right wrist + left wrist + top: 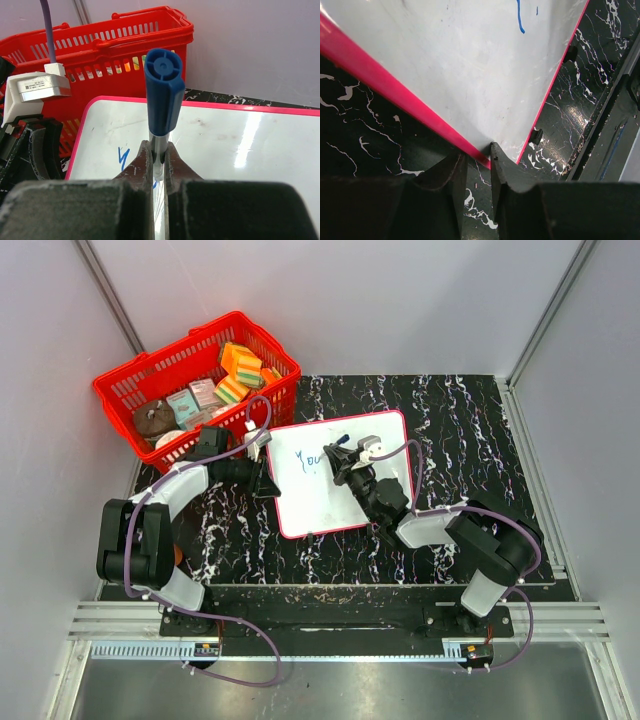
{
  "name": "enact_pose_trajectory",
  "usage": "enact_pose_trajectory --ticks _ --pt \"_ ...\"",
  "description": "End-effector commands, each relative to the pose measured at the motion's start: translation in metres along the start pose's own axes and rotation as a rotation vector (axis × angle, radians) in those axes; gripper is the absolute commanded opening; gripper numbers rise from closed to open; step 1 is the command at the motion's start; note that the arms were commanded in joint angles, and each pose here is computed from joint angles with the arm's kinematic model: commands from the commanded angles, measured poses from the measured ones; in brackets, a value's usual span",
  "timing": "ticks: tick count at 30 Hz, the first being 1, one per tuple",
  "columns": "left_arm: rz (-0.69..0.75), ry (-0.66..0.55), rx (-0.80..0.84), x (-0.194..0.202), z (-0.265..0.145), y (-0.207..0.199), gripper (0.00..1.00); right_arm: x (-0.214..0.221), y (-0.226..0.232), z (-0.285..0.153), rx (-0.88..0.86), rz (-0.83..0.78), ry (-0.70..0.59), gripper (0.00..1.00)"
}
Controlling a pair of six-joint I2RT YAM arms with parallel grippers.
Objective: Write a sentence on the whiteboard
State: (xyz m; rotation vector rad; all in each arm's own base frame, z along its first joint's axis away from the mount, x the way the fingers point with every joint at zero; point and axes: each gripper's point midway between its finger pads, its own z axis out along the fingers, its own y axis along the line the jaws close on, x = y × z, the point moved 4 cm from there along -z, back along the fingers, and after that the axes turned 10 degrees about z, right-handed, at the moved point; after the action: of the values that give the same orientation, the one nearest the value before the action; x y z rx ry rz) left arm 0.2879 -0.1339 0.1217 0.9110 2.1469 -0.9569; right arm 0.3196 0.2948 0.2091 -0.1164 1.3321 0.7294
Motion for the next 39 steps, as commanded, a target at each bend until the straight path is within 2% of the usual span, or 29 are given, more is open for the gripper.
enact_pose_trajectory --ticks 1,23,36,39 --pt "0.115 -0.048 -0.008 -0.015 -0.004 -0.002 0.0 -0.018 0.0 0.004 0.008 0.016 -0.076 0.0" --pt "0.118 -0.046 -0.012 -0.016 -0.003 -0.001 0.0 -0.006 -0.007 -0.011 0.015 0.017 -0.029 0.0" --pt "0.113 -0.042 -0.012 -0.015 -0.003 -0.001 0.0 -0.06 0.006 -0.023 -0.043 0.035 -0.165 0.0" --pt "0.117 -0.044 -0.015 -0.016 -0.003 -0.001 0.0 -0.064 0.002 -0.017 -0.01 -0.018 -0.151 0.0"
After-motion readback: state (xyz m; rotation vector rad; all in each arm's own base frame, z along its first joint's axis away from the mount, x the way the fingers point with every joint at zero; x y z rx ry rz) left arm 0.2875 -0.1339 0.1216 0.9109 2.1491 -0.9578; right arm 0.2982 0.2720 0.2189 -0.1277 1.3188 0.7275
